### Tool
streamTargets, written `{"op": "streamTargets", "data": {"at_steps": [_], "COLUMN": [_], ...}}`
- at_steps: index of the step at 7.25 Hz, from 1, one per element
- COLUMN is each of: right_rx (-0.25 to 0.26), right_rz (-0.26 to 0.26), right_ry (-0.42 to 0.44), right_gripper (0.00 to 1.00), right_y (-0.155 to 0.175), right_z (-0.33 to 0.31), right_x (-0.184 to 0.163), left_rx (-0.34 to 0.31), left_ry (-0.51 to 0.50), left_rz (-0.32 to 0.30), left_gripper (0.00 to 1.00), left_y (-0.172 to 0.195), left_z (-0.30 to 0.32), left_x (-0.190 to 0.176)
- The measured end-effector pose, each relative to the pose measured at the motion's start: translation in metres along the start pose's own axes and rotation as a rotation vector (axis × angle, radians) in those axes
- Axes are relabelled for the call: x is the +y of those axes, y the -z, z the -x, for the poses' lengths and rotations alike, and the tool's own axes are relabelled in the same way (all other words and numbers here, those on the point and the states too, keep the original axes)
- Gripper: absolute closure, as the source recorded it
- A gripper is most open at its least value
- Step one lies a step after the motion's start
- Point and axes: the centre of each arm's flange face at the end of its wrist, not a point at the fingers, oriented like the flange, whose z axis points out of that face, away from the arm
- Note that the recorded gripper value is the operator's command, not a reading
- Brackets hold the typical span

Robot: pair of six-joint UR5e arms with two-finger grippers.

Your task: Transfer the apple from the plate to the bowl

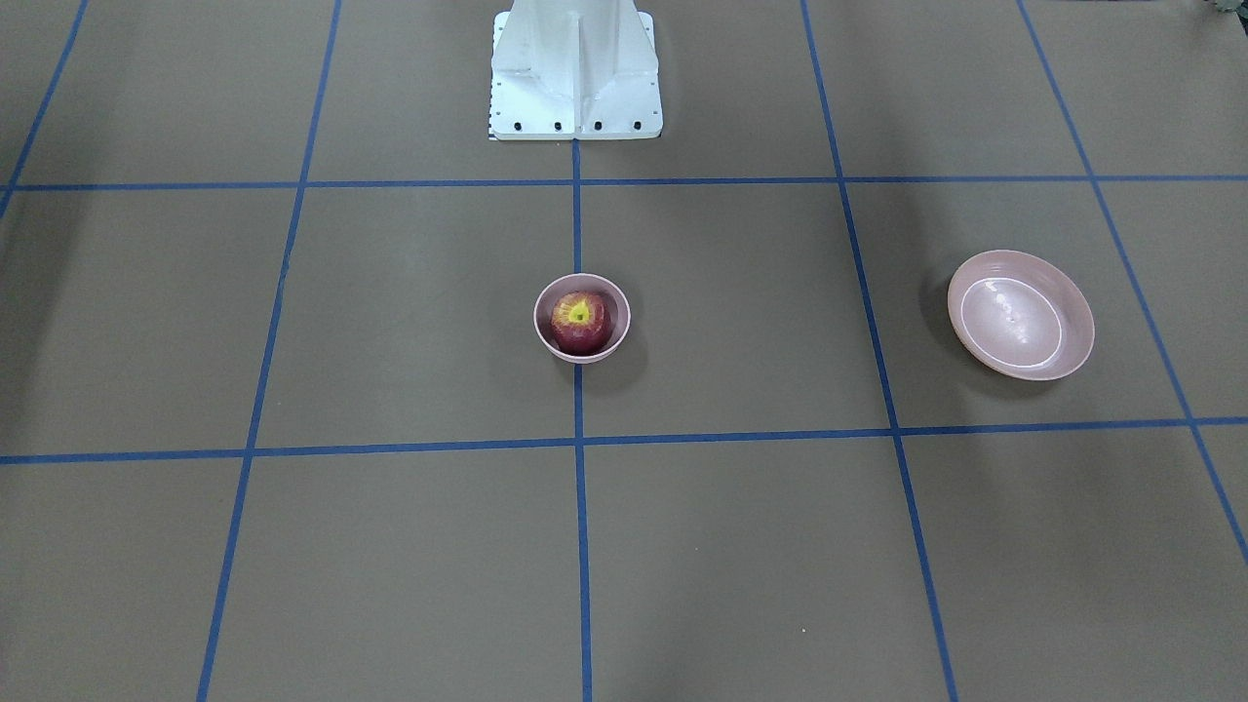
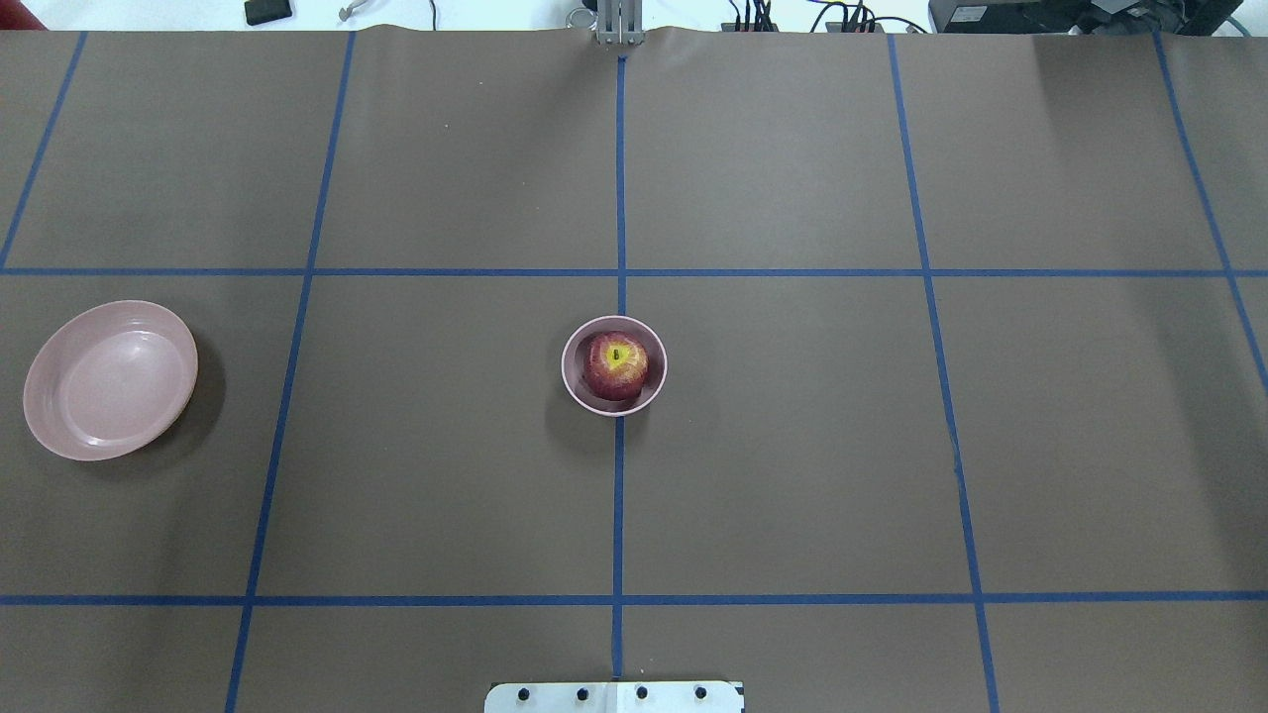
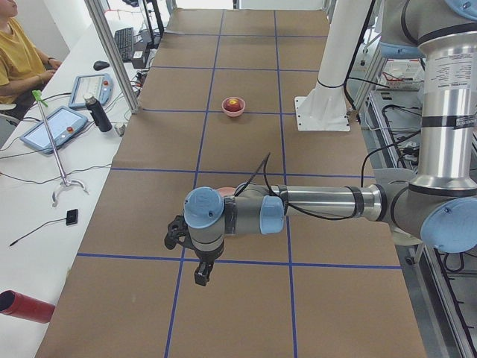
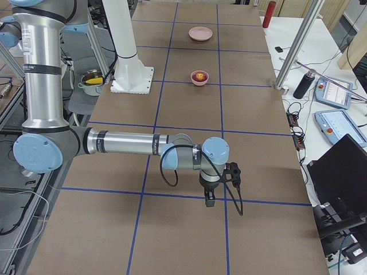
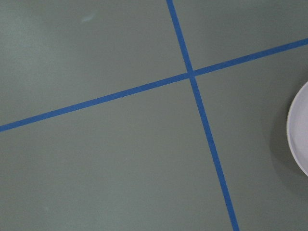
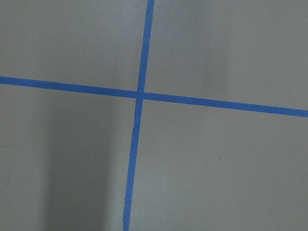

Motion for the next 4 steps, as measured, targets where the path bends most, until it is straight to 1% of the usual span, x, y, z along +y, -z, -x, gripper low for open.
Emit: {"op": "streamTargets", "data": {"at_steps": [1,2,3,4], "right_rx": [0.000,0.001,0.000,0.000], "right_rz": [-0.001,-0.001,-0.001,-0.002], "right_ry": [-0.001,-0.002,-0.002,-0.002], "right_gripper": [0.00,0.00,0.00,0.00], "right_y": [0.0001,0.0002,0.0002,0.0006], "right_z": [0.0001,0.0001,0.0001,0.0005], "right_x": [-0.0001,0.0001,0.0002,-0.0002], "left_rx": [-0.003,0.000,0.001,0.002], "left_ry": [0.083,0.140,0.170,0.178], "left_rz": [-0.009,-0.016,-0.021,-0.026], "left_gripper": [0.02,0.02,0.02,0.02], "left_y": [0.0034,0.0057,0.0076,0.0095], "left_z": [-0.0034,-0.0067,-0.0092,-0.0112], "left_x": [0.0008,0.0005,-0.0009,-0.0023]}}
